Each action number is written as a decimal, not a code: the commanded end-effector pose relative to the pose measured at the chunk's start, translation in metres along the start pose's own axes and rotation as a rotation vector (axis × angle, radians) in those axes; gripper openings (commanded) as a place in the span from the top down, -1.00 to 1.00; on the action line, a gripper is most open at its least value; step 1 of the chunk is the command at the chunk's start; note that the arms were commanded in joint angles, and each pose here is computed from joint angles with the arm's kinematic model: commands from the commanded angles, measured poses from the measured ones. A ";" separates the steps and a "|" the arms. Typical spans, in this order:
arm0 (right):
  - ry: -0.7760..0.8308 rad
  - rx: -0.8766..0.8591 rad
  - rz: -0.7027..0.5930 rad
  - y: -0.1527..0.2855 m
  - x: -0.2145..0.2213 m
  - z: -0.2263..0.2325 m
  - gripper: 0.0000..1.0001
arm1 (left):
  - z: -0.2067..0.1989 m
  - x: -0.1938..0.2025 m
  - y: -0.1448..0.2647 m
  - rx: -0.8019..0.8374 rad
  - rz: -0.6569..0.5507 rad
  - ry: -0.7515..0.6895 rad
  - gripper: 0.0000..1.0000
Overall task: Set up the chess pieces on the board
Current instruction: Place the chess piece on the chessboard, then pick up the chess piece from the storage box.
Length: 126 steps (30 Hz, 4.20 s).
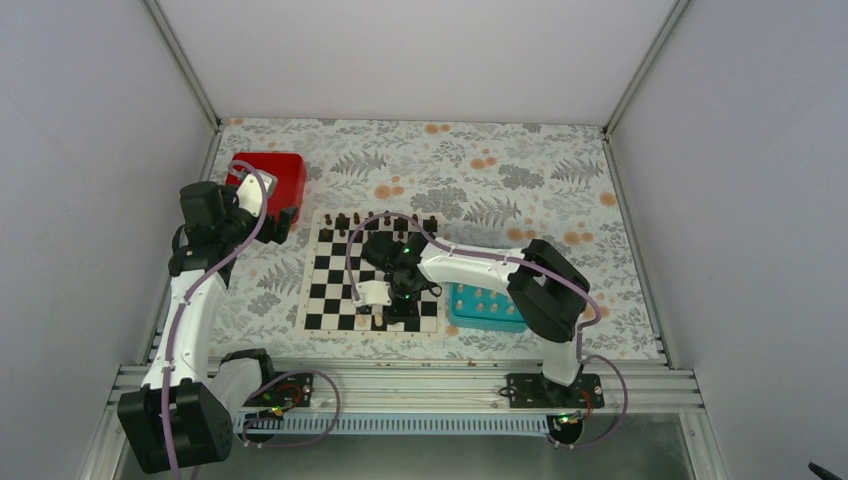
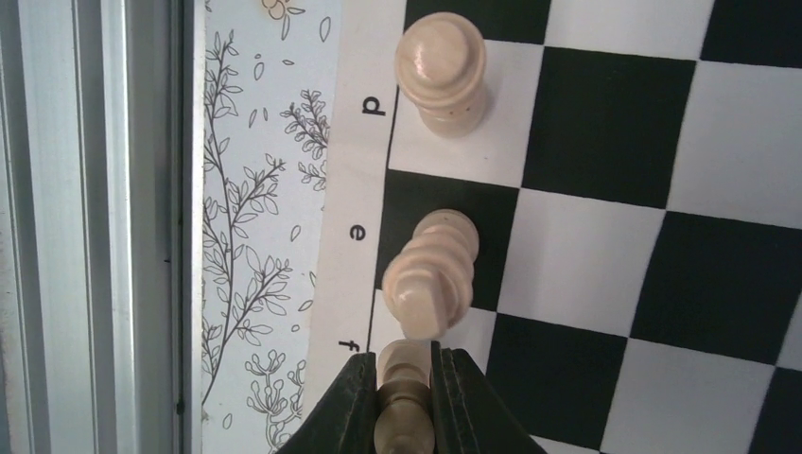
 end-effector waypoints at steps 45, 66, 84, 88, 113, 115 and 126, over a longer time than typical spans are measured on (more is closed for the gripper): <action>0.000 0.107 0.051 0.015 0.024 -0.002 0.03 | 0.001 0.000 0.001 -0.011 -0.013 -0.013 -1.00; -0.485 0.473 -0.049 0.137 0.190 -0.060 -0.17 | 0.000 -0.002 0.004 -0.006 -0.025 -0.012 -1.00; -0.642 0.593 0.107 0.115 0.250 -0.089 -0.15 | -0.001 -0.003 0.009 -0.008 -0.035 -0.013 -1.00; -0.650 0.585 0.124 0.110 0.253 -0.094 -0.13 | -0.001 -0.003 0.009 -0.005 -0.035 -0.012 -1.00; -0.676 0.519 0.175 0.079 0.261 -0.111 0.10 | -0.002 0.001 0.004 0.014 -0.027 -0.011 -1.00; -0.673 0.514 0.169 0.079 0.260 -0.111 0.21 | -0.002 0.001 0.005 0.014 -0.027 -0.012 -1.00; -0.675 0.494 0.130 0.095 0.252 -0.106 0.78 | -0.002 0.001 0.005 0.016 -0.029 -0.011 -1.00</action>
Point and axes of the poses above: each gripper's point midway between its finger pads, its own y axis back along the fingers, its own z axis along the line the jaws close on, x = y × z, the point moved 5 cm from there along y, back along the fingers, and after that the axes turned 7 degrees about -y, right-handed, at the moved point
